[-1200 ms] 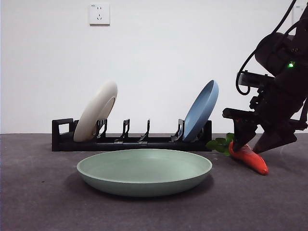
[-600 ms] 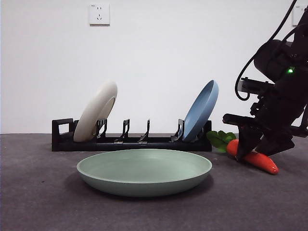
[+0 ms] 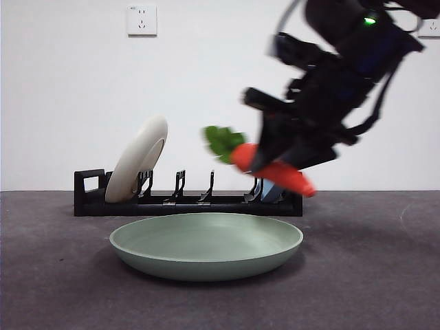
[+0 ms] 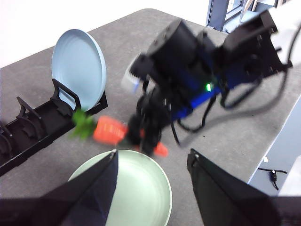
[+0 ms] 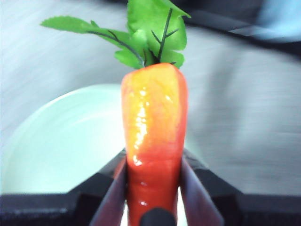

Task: Take the green plate from the plate rack,put the plate on the table,take the carrot from the table,put the carrot in the plate

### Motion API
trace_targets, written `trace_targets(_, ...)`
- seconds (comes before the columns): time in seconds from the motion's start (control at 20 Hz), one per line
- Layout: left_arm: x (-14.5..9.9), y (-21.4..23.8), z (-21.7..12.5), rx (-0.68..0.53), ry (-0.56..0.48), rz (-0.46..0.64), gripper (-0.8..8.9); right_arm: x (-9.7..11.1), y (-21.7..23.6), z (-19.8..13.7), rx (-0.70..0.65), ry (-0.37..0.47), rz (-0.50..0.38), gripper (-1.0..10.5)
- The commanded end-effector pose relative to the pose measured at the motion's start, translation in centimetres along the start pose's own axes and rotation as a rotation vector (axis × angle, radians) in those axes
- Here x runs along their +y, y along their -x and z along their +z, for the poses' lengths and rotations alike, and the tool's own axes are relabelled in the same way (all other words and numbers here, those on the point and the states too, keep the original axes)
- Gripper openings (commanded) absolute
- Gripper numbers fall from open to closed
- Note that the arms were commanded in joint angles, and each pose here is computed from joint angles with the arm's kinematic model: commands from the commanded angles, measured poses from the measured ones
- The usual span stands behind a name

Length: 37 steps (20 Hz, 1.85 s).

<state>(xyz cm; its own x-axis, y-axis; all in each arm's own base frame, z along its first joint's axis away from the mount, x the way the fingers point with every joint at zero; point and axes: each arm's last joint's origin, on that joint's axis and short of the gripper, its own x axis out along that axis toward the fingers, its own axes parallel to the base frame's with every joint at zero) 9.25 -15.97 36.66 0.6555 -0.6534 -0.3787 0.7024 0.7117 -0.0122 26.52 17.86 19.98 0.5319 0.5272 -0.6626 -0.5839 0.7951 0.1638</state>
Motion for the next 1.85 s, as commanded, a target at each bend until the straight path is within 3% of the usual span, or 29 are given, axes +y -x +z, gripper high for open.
trace_targets(0.05,-0.1,0.0,0.0,-0.002,-0.002,0.0,2.52,2.1,-1.8,-1.1,0.041,0.035,0.015,-0.2)
trace_targets(0.25,-0.1,0.0,0.0,-0.002,-0.002,0.0,2.52,3.3,-4.3,-2.6,0.093,0.039,0.029,-0.2)
trace_targets(0.6,-0.1,0.0,0.0,0.0,-0.002,0.0,2.52,3.0,-6.3,-4.1,0.153,0.03,0.025,0.2)
trace_targets(0.65,-0.1,0.0,-0.1,0.001,-0.002,0.0,2.52,3.0,-6.3,-4.1,0.153,0.028,0.026,0.9)
trace_targets(0.8,0.0,0.0,-0.2,0.016,-0.007,0.002,2.52,3.0,-6.1,-3.9,0.146,0.018,0.026,4.7)
trace_targets(0.85,0.0,0.0,-0.3,0.025,-0.009,0.004,2.52,3.1,-5.8,-3.7,0.135,0.02,0.027,5.1)
trace_targets(1.2,0.0,0.0,-0.8,0.072,-0.025,0.01,2.52,4.0,0.4,-0.8,0.048,0.009,0.045,5.0)
trace_targets(1.45,0.2,0.1,-1.7,0.173,-0.054,0.024,2.52,4.7,8.3,-1.3,0.148,-0.011,0.136,5.0)
trace_targets(1.85,0.3,0.2,-2.2,0.218,-0.066,0.025,2.51,4.6,15.2,-3.8,0.263,-0.038,0.114,5.0)
